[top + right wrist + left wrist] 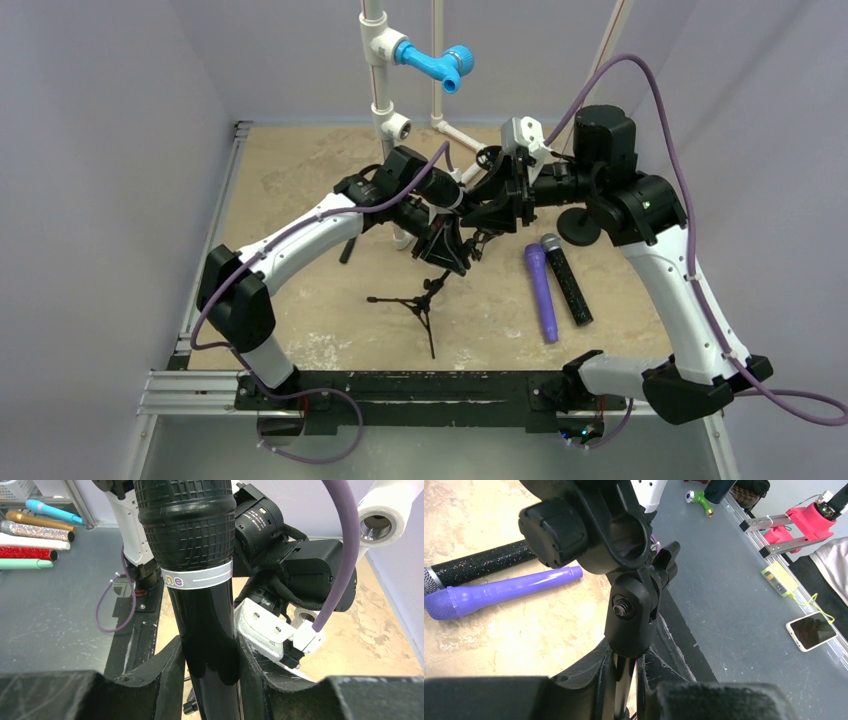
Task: Remove the microphone from the stand
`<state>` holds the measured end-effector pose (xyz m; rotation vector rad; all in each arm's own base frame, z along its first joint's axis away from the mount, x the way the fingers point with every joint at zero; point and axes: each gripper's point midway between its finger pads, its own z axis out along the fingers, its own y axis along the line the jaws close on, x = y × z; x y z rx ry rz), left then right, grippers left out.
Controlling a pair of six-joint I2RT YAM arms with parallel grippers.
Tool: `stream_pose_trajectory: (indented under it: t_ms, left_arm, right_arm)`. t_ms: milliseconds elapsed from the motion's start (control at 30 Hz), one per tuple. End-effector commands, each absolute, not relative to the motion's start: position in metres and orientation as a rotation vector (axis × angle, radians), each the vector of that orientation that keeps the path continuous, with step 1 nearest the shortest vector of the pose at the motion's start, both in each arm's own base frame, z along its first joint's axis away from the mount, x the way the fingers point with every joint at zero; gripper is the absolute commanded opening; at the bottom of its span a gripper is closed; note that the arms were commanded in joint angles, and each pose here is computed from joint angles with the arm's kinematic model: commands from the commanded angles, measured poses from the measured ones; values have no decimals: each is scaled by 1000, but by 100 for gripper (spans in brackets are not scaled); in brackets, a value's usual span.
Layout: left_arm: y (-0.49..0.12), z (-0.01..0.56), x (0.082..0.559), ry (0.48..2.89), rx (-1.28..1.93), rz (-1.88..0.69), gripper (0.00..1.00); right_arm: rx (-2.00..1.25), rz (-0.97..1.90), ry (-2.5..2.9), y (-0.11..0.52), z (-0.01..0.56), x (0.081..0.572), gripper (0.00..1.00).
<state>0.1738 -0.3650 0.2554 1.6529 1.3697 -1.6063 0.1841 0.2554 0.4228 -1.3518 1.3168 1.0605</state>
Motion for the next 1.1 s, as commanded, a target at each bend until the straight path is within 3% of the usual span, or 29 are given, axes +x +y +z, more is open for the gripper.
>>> stream_pose_trajectory:
  t_ms: [0,700,1067]
  left_arm:
    - [-373,232,192,1535,1636,-1491,0]
    - [-379,227,192,1569,1650,-1481,0]
    - [-354,273,208,1449,1560,-1480,0]
  right_arm:
    - [-1386,1235,1197,267,452,152,0]
    - [-1410,1232,1194,271,449,141,0]
    - [-1323,1143,1297,241,429,142,0]
